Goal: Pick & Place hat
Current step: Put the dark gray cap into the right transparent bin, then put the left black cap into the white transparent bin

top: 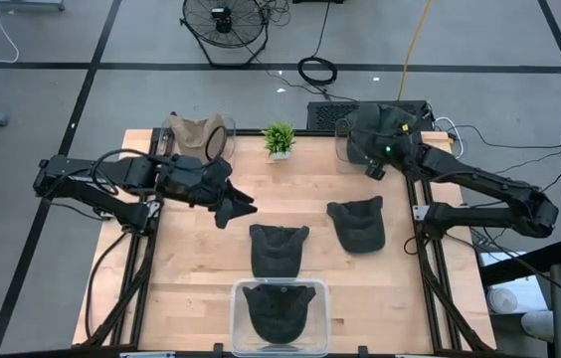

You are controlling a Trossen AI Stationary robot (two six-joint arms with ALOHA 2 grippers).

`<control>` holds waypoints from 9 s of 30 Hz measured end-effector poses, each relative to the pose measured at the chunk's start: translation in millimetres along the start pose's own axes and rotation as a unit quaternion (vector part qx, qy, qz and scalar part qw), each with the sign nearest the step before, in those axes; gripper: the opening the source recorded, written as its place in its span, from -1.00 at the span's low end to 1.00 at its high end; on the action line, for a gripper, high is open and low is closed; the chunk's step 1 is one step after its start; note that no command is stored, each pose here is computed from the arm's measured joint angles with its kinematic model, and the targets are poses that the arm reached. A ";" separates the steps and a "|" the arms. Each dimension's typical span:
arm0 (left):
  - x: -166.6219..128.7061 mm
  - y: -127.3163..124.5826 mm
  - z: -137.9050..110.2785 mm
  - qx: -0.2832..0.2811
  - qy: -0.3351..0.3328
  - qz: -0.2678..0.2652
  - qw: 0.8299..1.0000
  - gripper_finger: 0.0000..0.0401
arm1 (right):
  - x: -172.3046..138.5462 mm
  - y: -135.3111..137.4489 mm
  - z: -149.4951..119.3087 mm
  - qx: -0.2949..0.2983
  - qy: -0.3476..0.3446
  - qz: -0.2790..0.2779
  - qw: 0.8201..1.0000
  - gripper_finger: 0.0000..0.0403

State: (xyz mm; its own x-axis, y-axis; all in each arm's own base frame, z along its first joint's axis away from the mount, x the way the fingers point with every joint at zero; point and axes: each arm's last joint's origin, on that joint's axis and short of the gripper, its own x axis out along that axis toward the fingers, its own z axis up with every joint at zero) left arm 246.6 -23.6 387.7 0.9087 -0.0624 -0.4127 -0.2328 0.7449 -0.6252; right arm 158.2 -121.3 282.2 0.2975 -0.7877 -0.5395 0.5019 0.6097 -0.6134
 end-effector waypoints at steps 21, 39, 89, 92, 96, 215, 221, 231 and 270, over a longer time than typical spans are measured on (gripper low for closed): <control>-0.3 13.7 13.2 -0.041 0.011 -0.014 0.999 0.01 | 21.8 30.7 -32.4 -0.051 0.025 0.043 0.997 -0.61; -1.1 19.6 21.2 -0.056 0.007 -0.025 0.998 0.01 | -23.3 9.4 -23.7 -0.007 -0.104 -0.028 0.994 -0.37; -3.7 27.6 39.4 -0.078 -0.053 -0.031 0.995 0.01 | 33.2 -12.2 -12.8 0.398 -0.141 0.095 0.901 -0.55; -4.2 27.5 41.9 -0.082 -0.063 -0.036 0.994 0.01 | 13.9 -26.3 -8.4 0.415 -0.176 0.053 0.891 -0.56; -4.8 25.3 44.5 -0.074 -0.077 -0.046 0.993 0.01 | -1.2 -31.8 -13.3 0.447 -0.170 0.035 0.877 -0.56; 192.3 107.0 -103.2 0.244 0.367 0.054 0.896 -0.17 | -100.4 91.4 -50.6 0.397 0.008 0.495 0.773 -0.56; 191.9 109.3 -107.2 0.209 0.369 0.067 0.903 -0.24 | -105.5 93.2 -47.4 0.418 -0.043 0.451 0.787 -0.56; 192.0 103.0 -112.9 0.209 0.372 0.063 0.902 -0.93 | -110.9 104.6 -47.9 0.412 -0.029 0.455 0.789 -0.56; 39.4 -139.8 -100.6 0.426 0.066 0.088 0.898 -0.99 | -143.8 122.5 -16.3 0.534 -0.101 0.531 0.650 -1.00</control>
State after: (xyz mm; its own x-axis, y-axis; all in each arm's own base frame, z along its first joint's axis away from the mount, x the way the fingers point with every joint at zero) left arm 280.1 -197.0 392.2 0.8216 0.0687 -0.5659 0.0325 0.9855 0.1668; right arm 163.7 68.1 275.2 0.9832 -0.0348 -0.1795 0.1730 0.4948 0.8516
